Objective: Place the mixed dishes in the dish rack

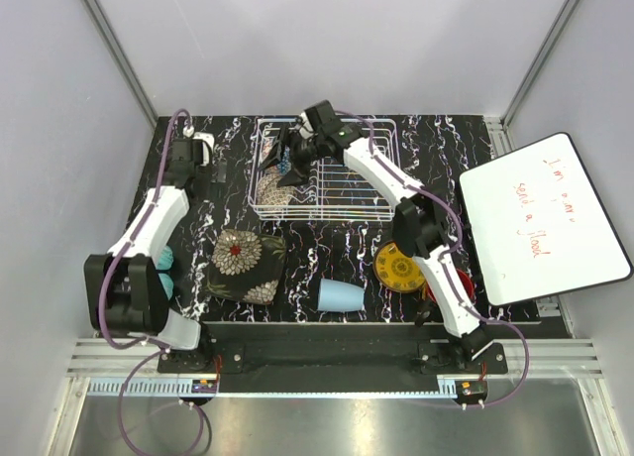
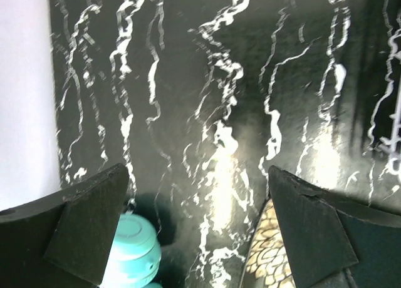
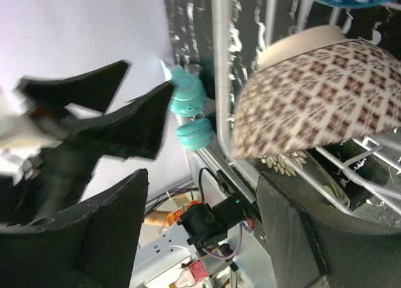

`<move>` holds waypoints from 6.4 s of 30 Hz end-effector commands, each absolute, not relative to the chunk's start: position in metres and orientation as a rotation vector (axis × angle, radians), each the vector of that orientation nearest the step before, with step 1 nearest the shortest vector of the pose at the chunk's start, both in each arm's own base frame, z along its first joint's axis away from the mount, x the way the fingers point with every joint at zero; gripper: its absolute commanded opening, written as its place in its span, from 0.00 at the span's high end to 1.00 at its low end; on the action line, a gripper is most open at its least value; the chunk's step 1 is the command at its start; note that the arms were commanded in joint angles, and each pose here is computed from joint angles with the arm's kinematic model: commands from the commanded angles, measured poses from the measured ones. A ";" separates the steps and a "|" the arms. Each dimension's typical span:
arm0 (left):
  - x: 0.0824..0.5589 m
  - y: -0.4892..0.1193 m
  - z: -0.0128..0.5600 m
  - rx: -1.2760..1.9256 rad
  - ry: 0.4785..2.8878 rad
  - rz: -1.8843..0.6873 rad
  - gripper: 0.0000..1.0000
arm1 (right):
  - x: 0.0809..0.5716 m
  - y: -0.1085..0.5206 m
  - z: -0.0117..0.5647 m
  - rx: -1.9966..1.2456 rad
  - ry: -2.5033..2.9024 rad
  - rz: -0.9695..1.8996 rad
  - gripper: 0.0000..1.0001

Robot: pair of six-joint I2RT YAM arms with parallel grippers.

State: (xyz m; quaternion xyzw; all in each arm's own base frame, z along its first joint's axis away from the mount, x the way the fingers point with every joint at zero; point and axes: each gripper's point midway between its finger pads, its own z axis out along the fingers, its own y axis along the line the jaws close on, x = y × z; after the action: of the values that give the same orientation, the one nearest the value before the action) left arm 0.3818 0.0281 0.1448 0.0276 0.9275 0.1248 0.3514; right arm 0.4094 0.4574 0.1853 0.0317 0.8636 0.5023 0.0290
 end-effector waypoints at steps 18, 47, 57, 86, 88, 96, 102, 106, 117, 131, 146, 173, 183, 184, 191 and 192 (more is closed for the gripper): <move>0.368 0.034 0.161 0.041 2.302 0.319 0.01 | 0.404 0.486 0.171 0.050 2.678 1.567 0.65; 0.371 0.035 0.143 0.073 2.337 0.327 0.01 | 0.403 0.509 0.144 -0.103 2.596 1.465 0.80; 0.367 0.036 0.130 0.079 2.367 0.330 0.01 | 0.395 0.499 0.169 -0.207 2.563 1.408 1.00; 0.374 0.031 0.118 0.083 2.398 0.291 0.01 | 0.358 0.451 0.199 -0.531 2.549 1.583 0.42; 0.375 0.030 0.117 0.083 2.400 0.283 0.01 | 0.359 0.452 0.196 -0.519 2.553 1.541 0.17; 0.417 0.019 0.121 -0.006 2.392 0.203 0.01 | 0.396 0.460 0.180 -0.323 2.524 1.368 0.13; 0.453 0.015 0.106 -0.081 2.430 0.210 0.02 | 0.403 0.478 0.167 -0.229 2.520 1.396 0.22; 0.460 -0.003 0.107 -0.013 2.435 0.136 0.06 | 0.401 0.477 0.178 -0.267 2.485 1.402 0.22; 0.440 -0.066 0.111 0.222 2.434 0.018 0.08 | 0.406 0.461 0.180 -0.225 2.486 1.362 0.22; 0.408 -0.092 0.100 0.368 2.455 -0.006 0.09 | 0.433 0.414 0.192 -0.031 2.357 1.294 0.41; 0.390 -0.018 0.180 0.334 2.366 -0.077 0.01 | 0.443 0.433 0.182 0.104 2.363 1.324 0.47; 0.384 0.025 0.151 0.201 2.410 -0.116 0.01 | 0.424 0.446 0.200 0.039 2.355 1.181 1.00; 0.391 0.026 0.135 0.158 2.455 -0.132 0.01 | 0.376 0.443 0.252 -0.384 2.278 1.430 1.00; 0.391 0.026 0.134 0.152 2.459 -0.133 0.01 | 0.373 0.441 0.253 -0.404 2.278 1.464 1.00; 0.397 0.026 0.139 0.136 2.451 -0.138 0.01 | 0.369 0.428 0.230 -0.476 2.365 1.699 1.00; 0.397 0.026 0.139 0.136 2.453 -0.139 0.01 | 0.371 0.424 0.231 -0.483 2.358 1.713 1.00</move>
State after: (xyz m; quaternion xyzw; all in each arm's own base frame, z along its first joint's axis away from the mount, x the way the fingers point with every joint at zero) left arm 0.3772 0.0256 0.1167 0.0557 0.9524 -0.0484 0.2958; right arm 0.3873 0.4274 0.2003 -0.1075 0.8377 0.5192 0.1306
